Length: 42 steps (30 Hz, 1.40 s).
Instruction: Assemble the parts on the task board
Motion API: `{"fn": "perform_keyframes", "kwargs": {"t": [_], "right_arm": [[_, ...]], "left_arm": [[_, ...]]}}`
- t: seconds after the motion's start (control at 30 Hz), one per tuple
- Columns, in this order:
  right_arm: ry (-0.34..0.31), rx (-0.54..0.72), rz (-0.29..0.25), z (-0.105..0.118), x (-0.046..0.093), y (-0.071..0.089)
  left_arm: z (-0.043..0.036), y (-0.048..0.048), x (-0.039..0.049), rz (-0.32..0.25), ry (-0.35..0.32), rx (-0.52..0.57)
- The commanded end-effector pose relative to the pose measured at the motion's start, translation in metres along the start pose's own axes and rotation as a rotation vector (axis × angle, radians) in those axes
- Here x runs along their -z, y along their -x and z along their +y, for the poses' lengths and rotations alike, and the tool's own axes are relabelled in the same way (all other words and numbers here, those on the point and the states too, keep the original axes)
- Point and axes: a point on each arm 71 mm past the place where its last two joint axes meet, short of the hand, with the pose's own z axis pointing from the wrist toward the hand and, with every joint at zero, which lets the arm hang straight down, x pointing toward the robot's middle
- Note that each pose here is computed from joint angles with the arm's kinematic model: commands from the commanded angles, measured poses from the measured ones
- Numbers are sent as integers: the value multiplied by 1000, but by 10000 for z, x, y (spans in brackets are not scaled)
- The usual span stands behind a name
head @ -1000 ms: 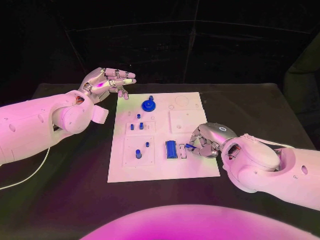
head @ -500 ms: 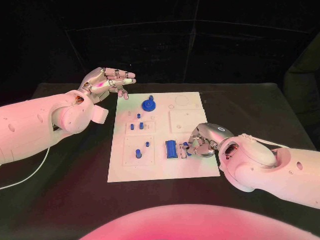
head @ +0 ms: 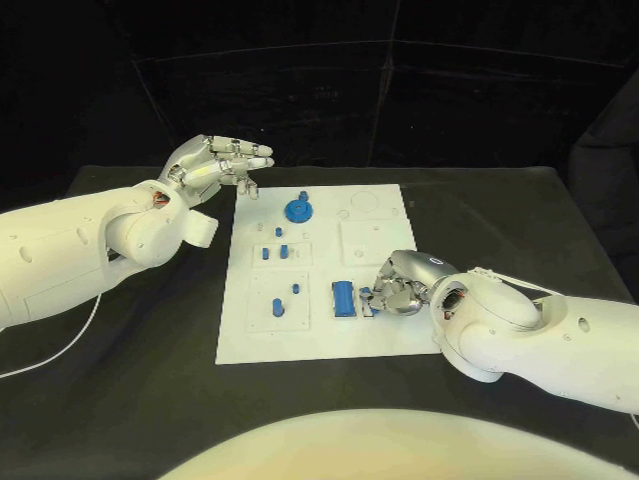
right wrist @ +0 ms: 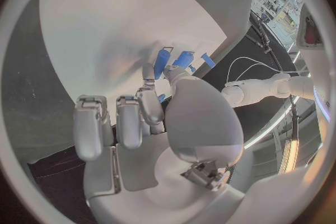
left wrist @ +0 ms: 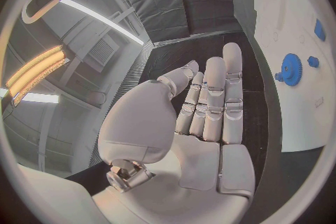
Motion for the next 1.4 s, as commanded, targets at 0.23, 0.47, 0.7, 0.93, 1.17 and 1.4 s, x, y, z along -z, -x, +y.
{"fn": "perform_keyframes", "kwargs": {"t": [0.23, 0.47, 0.7, 0.93, 1.17, 1.4], "right_arm": [[-17, -11, 20, 13, -9, -22], [-25, 0, 24, -4, -15, -23], [-19, 10, -1, -5, -13, -3], [1, 16, -28, 8, 14, 22], [9, 17, -43, -78, 46, 65], [102, -154, -34, -231, 41, 145]], "left_arm": [[-11, -13, -4, 14, -3, 11], [-11, -14, -3, 14, -3, 11], [-11, -13, -2, 14, -2, 11], [-10, -11, -2, 14, -1, 11], [-10, -10, -2, 14, -2, 11], [-12, -1, -8, 11, -8, 9]]}}
